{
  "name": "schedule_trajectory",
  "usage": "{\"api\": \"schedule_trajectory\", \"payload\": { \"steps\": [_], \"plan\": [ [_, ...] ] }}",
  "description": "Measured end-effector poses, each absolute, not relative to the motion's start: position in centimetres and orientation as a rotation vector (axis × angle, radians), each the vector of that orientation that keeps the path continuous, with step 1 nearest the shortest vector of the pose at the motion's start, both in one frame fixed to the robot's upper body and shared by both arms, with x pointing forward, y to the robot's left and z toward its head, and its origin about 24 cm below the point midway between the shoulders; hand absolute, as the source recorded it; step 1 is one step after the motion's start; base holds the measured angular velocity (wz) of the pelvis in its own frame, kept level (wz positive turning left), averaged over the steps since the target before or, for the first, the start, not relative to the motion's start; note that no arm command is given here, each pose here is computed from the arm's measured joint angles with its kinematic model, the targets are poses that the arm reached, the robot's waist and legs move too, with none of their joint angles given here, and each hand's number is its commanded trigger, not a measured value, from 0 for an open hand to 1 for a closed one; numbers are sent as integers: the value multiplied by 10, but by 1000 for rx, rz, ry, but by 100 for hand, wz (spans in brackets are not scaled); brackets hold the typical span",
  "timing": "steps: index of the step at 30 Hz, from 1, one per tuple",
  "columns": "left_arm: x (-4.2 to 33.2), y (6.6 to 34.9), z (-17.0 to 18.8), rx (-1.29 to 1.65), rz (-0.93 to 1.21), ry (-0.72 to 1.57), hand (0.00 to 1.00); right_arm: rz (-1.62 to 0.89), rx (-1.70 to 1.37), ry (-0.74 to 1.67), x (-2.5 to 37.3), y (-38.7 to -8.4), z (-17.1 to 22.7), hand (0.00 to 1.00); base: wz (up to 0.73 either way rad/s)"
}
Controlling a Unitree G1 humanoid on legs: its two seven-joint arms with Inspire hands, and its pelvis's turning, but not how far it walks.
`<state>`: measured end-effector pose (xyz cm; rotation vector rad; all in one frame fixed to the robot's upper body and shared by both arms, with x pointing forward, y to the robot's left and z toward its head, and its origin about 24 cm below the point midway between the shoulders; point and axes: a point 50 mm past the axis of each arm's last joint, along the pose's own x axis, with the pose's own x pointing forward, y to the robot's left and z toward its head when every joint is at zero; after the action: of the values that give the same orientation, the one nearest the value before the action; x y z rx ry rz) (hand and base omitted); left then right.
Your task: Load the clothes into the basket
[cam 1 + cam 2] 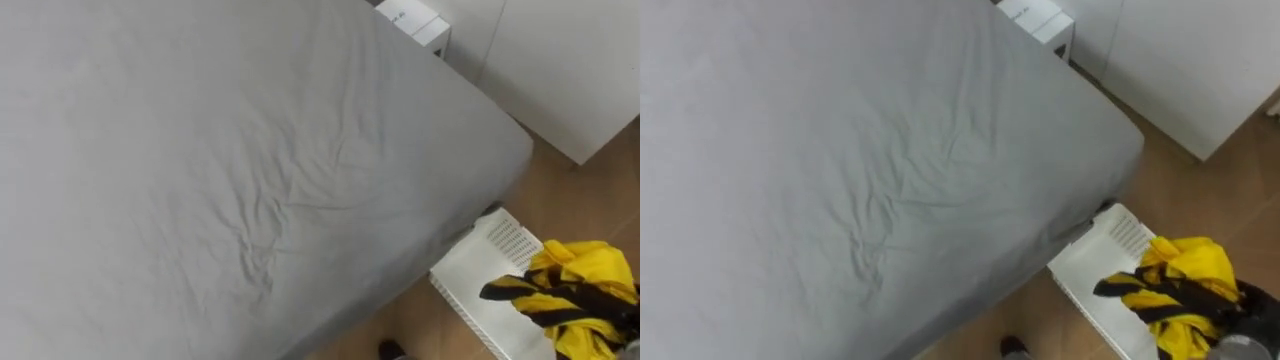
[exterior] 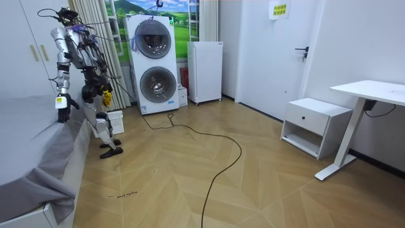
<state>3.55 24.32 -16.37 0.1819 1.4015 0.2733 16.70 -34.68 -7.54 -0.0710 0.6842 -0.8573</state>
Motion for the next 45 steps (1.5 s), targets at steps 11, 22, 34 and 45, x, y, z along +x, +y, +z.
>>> {"api": "schedule_trajectory", "payload": {
  "steps": [11, 22, 34, 45],
  "plan": [
    [45, 245, -163, 218, 254, 1377, 0, -897, -49, 709, 155, -348, -84, 0, 6],
    [45, 247, -162, 216, 239, 1357, 0, -929, -54, 690, 149, -357, -81, 0, 6],
    [39, 253, -160, 201, 247, 1356, 0, -889, -20, 748, 126, -355, -92, 0, 7],
    [41, 254, -157, 252, 225, 1306, 0, -694, 30, 957, 89, -305, -131, 0, 22]
  ]
}}
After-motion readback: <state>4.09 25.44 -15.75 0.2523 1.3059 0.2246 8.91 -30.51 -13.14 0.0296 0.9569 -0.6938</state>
